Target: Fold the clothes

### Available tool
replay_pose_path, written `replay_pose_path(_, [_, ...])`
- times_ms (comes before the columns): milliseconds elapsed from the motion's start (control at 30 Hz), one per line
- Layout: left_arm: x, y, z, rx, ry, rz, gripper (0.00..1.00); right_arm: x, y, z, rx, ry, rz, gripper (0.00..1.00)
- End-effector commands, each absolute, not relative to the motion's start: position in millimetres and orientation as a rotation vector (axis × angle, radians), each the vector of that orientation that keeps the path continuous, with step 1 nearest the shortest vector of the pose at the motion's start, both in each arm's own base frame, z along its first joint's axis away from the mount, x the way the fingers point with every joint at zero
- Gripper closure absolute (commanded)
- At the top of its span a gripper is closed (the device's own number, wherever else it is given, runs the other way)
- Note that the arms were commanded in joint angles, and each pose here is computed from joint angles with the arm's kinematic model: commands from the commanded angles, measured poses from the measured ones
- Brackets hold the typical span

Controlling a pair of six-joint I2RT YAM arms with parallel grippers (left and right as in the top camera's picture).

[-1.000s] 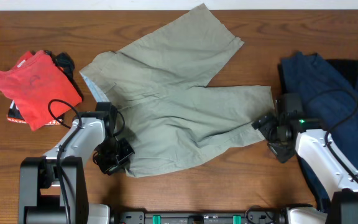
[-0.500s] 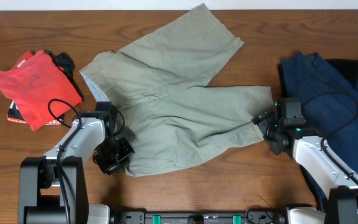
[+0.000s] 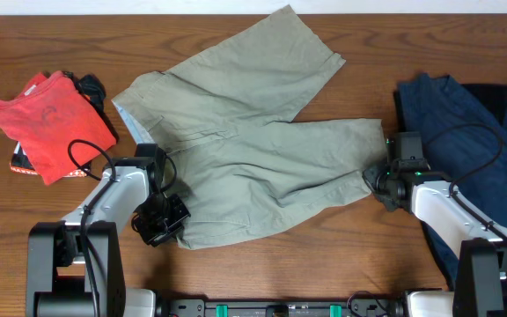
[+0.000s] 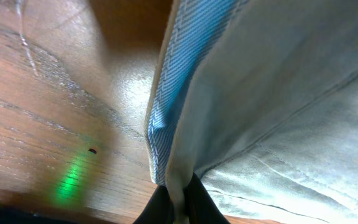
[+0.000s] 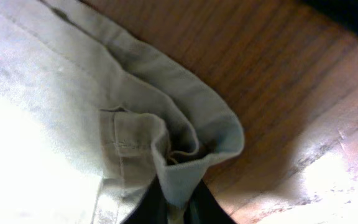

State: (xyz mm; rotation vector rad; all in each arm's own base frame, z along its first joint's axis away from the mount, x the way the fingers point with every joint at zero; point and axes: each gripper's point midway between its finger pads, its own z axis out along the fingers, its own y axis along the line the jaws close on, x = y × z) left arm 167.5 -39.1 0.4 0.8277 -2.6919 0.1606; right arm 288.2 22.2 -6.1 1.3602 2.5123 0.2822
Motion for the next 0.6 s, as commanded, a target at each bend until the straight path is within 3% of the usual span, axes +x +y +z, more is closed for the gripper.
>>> replay_pose_path(0, [171.0, -35.0, 7.0, 0.758, -2.736, 0.154, 0.94, 254.4, 10.2, -25.6, 1.389, 2.618, 0.176, 0.99])
replay_pose_path(200, [184.5, -35.0, 45.4, 0.657, -2.845, 0.205, 0.94, 264.4, -15.7, 10.7, 1.304, 2.584, 0.139, 0.99])
replay_pose_path(567, [177.8, -42.4, 120.7, 0.585, -3.023, 0.352, 0.94, 286.5, -40.6, 132.0, 1.029, 2.499, 0.139, 0.99])
